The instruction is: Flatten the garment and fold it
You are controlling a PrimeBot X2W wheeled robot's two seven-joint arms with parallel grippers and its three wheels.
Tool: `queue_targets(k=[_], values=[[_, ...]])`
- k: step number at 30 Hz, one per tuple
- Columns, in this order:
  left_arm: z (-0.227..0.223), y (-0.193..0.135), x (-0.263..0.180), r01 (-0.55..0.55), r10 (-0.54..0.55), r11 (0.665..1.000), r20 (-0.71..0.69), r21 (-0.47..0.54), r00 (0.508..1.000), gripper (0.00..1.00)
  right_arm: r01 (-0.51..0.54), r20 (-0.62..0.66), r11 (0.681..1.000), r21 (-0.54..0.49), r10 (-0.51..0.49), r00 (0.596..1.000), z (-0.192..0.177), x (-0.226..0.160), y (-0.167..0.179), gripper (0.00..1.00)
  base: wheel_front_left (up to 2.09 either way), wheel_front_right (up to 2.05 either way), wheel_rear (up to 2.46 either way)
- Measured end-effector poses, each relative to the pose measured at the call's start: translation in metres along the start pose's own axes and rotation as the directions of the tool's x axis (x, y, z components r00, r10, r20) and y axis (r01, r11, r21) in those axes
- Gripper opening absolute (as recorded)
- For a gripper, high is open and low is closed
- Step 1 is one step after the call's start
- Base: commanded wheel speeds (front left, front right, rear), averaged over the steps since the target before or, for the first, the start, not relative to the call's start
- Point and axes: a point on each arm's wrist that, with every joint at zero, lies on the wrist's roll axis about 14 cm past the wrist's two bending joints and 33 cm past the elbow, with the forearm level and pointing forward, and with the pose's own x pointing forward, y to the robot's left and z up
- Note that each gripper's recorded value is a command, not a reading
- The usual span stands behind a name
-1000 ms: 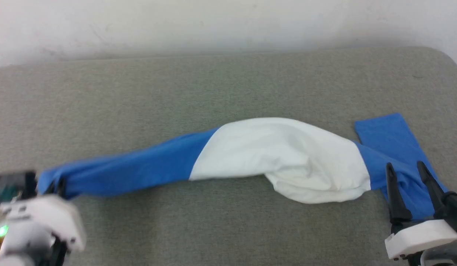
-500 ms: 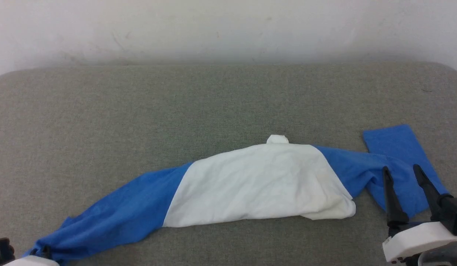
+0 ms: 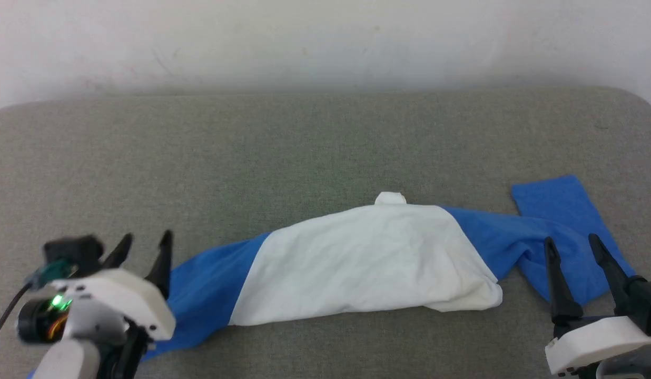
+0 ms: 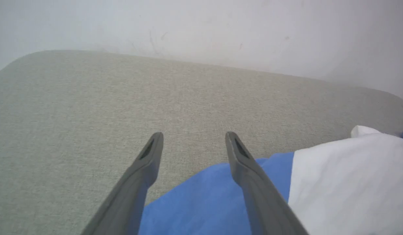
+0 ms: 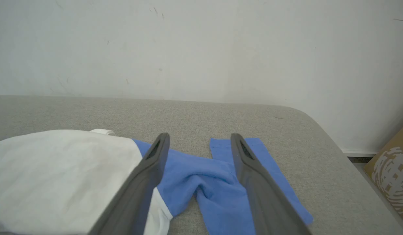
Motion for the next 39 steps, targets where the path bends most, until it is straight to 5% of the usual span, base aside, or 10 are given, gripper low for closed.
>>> queue_targets(k=[4, 10, 21, 23, 24, 25, 26, 29, 35, 39], values=[[-0.016, -0.032, 0.027, 0.140, -0.134, 0.989, -0.146, 0.035, 0.980, 1.00, 0.000, -0.013, 1.000, 0.000, 0.000, 1.000, -0.004, 0.004, 0.000, 1.00, 0.00, 0.00, 0.00], [-0.056, -0.062, 0.054, 0.285, -0.241, 0.957, -0.395, 0.054, 0.887, 1.00, 0.017, -0.035, 1.000, 0.005, -0.017, 0.999, -0.013, 0.007, -0.005, 1.00, 0.00, 0.00, 0.00], [-0.106, -0.080, 0.057, 0.426, -0.239, 0.901, -0.715, 0.089, 0.656, 0.98, 0.063, -0.062, 0.998, 0.007, -0.062, 0.996, -0.024, 0.001, -0.018, 1.00, 0.00, 0.00, 0.00], [-0.108, -0.082, 0.054, 0.437, -0.244, 0.896, -0.734, 0.079, 0.634, 0.49, 0.066, -0.063, 0.998, 0.011, -0.065, 0.996, -0.024, 0.000, -0.019, 1.00, 0.00, 0.00, 0.00], [-0.109, -0.082, 0.052, 0.447, -0.243, 0.890, -0.742, 0.085, 0.625, 0.33, 0.066, -0.062, 0.998, 0.014, -0.065, 0.996, -0.024, 0.000, -0.020, 1.00, 0.00, 0.00, 0.00], [-0.110, -0.082, 0.050, 0.453, -0.239, 0.887, -0.751, 0.090, 0.616, 0.00, 0.067, -0.062, 0.998, 0.015, -0.066, 0.996, -0.024, 0.000, -0.020, 1.00, 0.00, 0.00, 0.00], [-0.112, -0.083, 0.048, 0.459, -0.240, 0.884, -0.756, 0.089, 0.609, 0.00, 0.066, -0.057, 0.998, 0.017, -0.065, 0.996, -0.023, -0.001, -0.019, 1.00, 0.00, 0.00, 0.00], [-0.107, -0.085, 0.051, 0.467, -0.256, 0.878, -0.723, 0.103, 0.642, 0.00, 0.065, -0.050, 0.998, 0.023, -0.064, 0.997, -0.022, 0.000, -0.019, 1.00, 0.00, 0.00, 0.00], [-0.061, -0.082, 0.078, 0.369, -0.246, 0.912, -0.481, 0.178, 0.842, 0.00, 0.066, -0.039, 0.998, 0.025, -0.065, 0.997, -0.019, -0.002, -0.019, 1.00, 0.00, 0.00, 0.00], [-0.013, -0.103, 0.083, 0.385, -0.310, 0.895, -0.306, 0.226, 0.900, 0.00, 0.069, -0.026, 0.997, 0.026, -0.069, 0.997, -0.014, -0.004, -0.021, 1.00, 0.00, 0.00, 0.00]])
